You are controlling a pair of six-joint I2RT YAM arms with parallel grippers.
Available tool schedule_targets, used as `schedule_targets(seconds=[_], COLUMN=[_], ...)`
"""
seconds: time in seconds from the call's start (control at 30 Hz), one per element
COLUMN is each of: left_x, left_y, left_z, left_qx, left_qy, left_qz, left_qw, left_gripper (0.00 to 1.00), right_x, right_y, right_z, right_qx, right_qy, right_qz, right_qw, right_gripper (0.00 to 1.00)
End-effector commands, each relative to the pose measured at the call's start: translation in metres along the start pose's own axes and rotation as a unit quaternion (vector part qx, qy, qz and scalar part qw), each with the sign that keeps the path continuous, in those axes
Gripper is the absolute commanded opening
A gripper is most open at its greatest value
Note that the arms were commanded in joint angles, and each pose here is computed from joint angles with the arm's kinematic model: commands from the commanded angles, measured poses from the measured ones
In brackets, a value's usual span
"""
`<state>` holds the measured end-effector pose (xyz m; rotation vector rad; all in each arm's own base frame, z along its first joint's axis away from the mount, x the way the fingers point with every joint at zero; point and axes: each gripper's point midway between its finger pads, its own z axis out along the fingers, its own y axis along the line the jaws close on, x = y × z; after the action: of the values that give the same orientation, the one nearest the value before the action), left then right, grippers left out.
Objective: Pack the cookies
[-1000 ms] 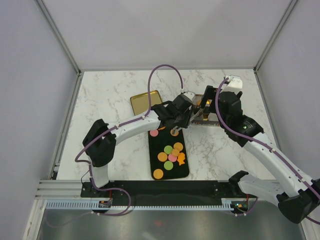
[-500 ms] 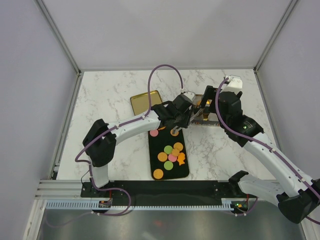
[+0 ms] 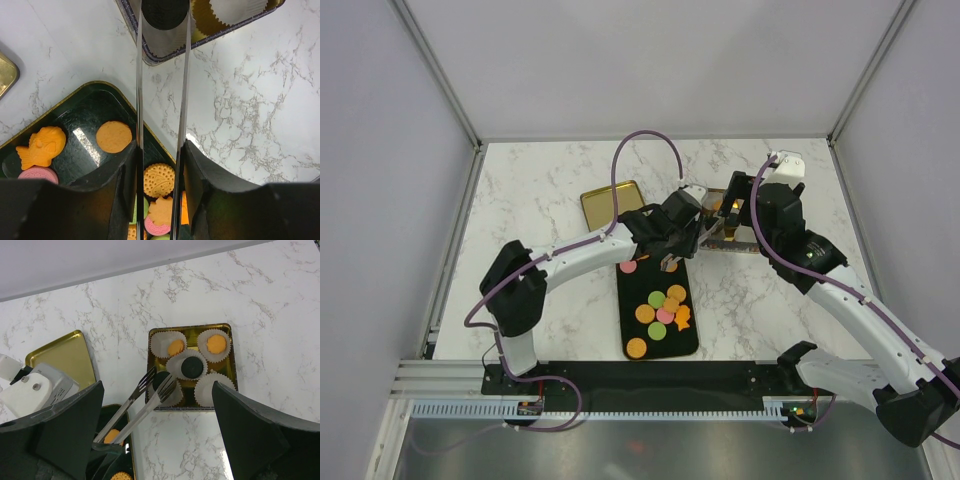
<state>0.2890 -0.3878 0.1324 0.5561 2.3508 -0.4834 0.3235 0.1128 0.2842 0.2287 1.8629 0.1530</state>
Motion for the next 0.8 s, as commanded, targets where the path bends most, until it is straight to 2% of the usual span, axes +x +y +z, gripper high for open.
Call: schedule_targets(seconds=[0.0, 0.77], left_x=[-0.0200, -0.0232], left_y=[-0.0030, -0.0037], left_z=[-0.0164, -0.0261], left_qx=[0.012, 0.011], left_qy=[-0.035, -0.042], left_qz=[0.006, 0.009], left_qw=[0.999, 0.999], left_gripper=[0.45, 0.51], right_x=[-0.0085, -0.0099], right_y=[-0.0032, -0.0023], right_z=[-0.0033, -0.0038], right_qx=[0.005, 0.003], right_qy=[-0.013, -0.013], right_qz=[0.004, 0.004], right_qw=[1.000, 1.000], right_gripper=[0.98, 0.98])
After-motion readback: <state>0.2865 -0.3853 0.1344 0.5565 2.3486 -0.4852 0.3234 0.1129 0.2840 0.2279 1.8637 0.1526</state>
